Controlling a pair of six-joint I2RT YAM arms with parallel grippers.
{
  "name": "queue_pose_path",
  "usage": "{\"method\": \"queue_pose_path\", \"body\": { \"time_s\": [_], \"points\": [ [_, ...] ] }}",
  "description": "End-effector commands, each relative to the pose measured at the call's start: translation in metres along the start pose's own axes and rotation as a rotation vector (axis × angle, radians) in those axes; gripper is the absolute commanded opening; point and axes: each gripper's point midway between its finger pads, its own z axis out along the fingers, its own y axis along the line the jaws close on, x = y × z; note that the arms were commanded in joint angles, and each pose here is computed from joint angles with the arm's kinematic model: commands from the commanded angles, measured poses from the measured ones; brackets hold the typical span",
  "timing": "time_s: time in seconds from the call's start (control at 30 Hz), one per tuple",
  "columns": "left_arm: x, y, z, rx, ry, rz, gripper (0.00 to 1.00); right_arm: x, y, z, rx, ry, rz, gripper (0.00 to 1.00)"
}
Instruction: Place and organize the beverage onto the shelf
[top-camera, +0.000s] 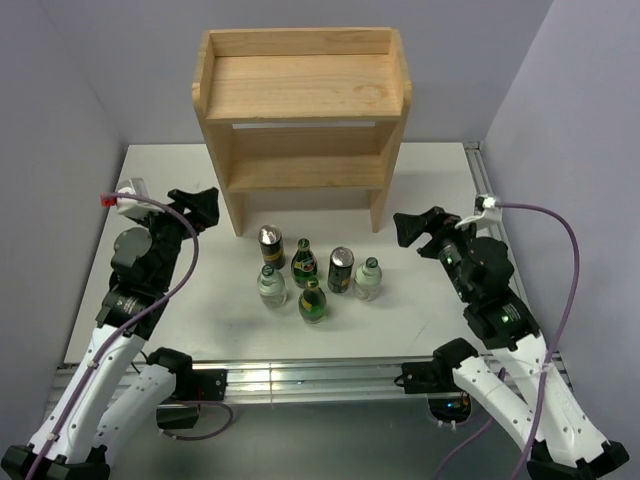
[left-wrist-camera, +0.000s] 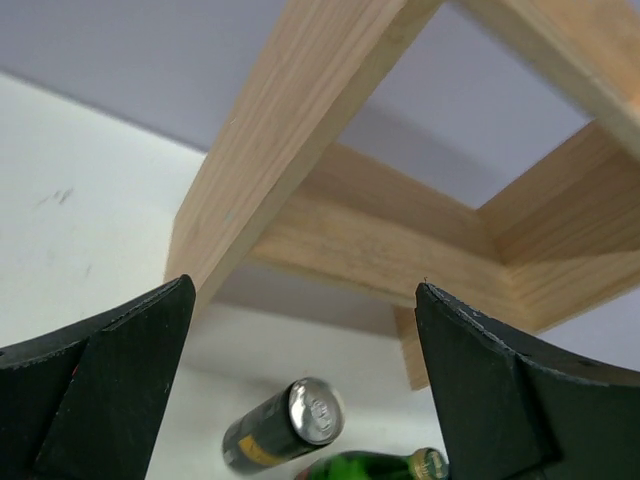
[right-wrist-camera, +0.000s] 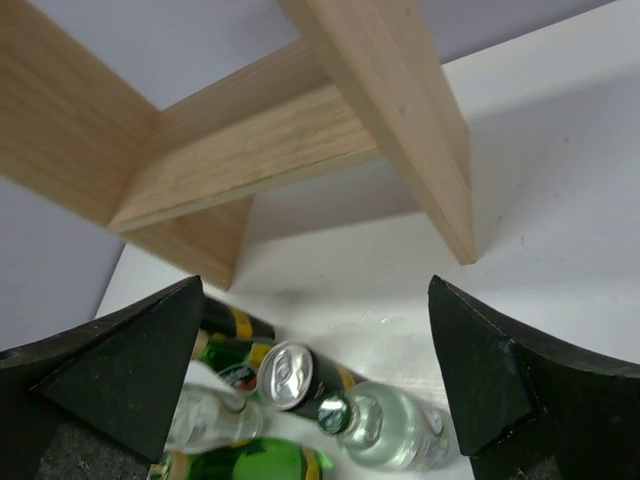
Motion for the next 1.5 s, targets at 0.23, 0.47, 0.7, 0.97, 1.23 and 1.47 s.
{"method": "queue_pose_path", "body": {
  "time_s": [0.23,0.47,0.7,0.97,1.23,1.47],
  "points": [
    [0.037,0.025,-0.019,-0.095,0.074,-0.014,0.99,0.086,0.001,-0.035,-0.078,0.245,0.101,0.99],
    [0.046,0.026,-0.021,-0.083,0.091,-0.026,0.99,0.151,-0.040,-0.037,0.130,0.353,0.090,1.00],
    [0.050,0.028,-0.023,-0.090,0.095,-0.021,0.98,0.184,-0.038,-0.032,0.172,0.368,0.056,1.00],
    [0.056,0.030,-0.025,-0.080,0.096,-0.027,0.97,0.207,-0.050,-0.009,0.255,0.339,0.006,1.00],
    [0.062,0.031,-0.025,-0.066,0.090,-0.033,0.97,0.207,-0.050,0.010,0.300,0.291,-0.046,1.00],
    [0.070,0.034,-0.024,-0.068,0.106,-0.024,0.97,0.209,-0.059,0.019,0.350,0.251,-0.087,1.00]
  ]
}}
